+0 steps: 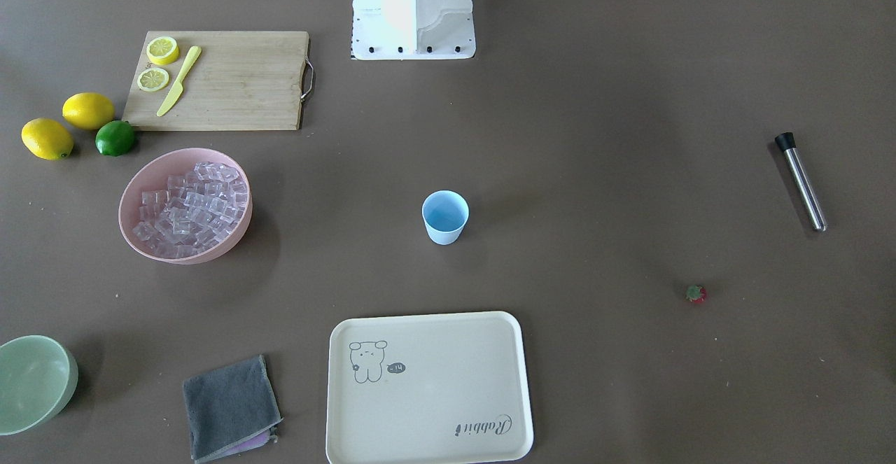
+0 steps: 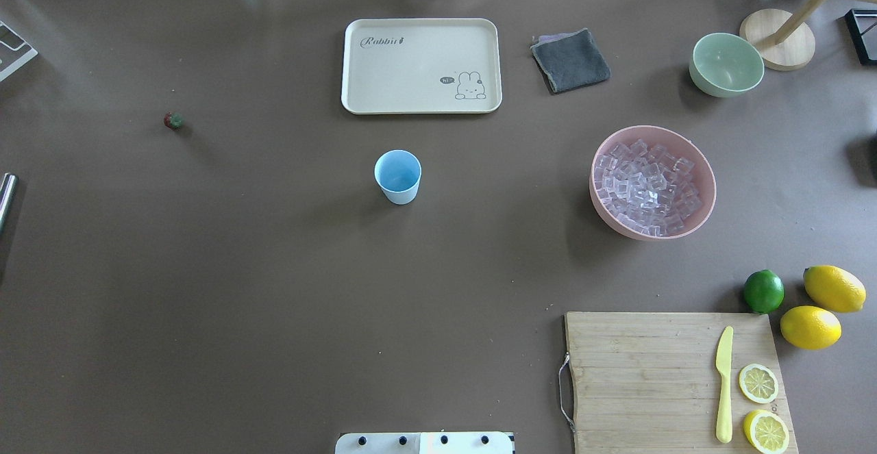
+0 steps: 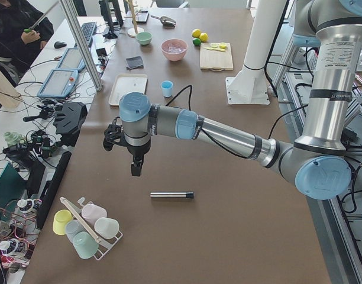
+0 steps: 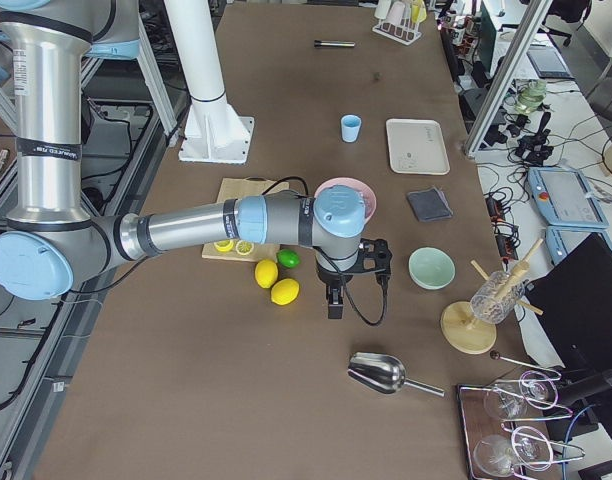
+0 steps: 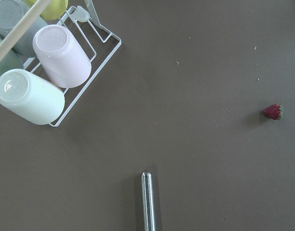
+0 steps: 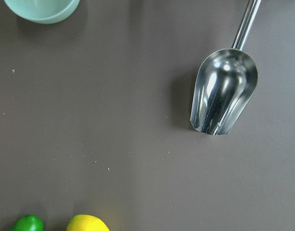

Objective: Mash ice and strawberries in cup

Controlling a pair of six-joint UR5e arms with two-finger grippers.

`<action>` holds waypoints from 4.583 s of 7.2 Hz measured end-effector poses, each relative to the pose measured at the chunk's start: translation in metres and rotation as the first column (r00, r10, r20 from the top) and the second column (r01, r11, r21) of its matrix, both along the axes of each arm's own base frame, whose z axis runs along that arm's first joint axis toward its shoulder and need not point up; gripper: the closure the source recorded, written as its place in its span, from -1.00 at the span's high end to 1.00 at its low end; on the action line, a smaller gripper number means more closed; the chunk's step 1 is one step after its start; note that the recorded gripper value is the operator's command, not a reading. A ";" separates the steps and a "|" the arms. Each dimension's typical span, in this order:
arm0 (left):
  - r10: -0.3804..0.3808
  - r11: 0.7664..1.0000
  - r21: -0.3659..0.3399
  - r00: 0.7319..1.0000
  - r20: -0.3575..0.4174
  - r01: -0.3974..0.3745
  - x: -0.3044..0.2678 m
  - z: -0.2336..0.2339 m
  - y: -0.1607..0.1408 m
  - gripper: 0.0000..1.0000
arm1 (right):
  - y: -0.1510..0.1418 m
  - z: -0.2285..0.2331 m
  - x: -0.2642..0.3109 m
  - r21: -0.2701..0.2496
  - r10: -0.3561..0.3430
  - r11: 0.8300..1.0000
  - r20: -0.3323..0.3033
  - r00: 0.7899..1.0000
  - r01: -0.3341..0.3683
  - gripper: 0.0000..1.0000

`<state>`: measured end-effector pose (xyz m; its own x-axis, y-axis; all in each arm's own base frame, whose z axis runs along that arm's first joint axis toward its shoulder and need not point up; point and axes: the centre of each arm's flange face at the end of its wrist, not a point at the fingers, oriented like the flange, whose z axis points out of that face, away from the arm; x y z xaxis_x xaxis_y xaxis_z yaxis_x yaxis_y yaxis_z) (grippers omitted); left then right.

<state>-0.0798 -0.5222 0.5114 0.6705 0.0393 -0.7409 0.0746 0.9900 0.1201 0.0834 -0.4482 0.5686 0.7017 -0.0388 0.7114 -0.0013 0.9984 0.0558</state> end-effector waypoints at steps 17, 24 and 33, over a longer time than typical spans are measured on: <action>0.002 1.000 0.013 1.000 0.002 -0.002 0.001 -0.004 0.016 0.97 | -0.015 -0.135 -0.217 0.350 -0.200 0.921 0.056 0.978 0.169 0.97; 0.004 1.000 0.021 1.000 -0.003 -0.004 0.000 -0.006 0.016 0.97 | -0.037 -0.160 -0.401 0.307 -0.094 0.945 -0.077 0.993 0.113 0.36; 0.002 1.000 0.028 1.000 -0.005 -0.002 0.000 -0.004 0.014 0.97 | -0.056 -0.152 -0.423 0.272 -0.083 0.956 -0.095 0.992 0.106 -0.38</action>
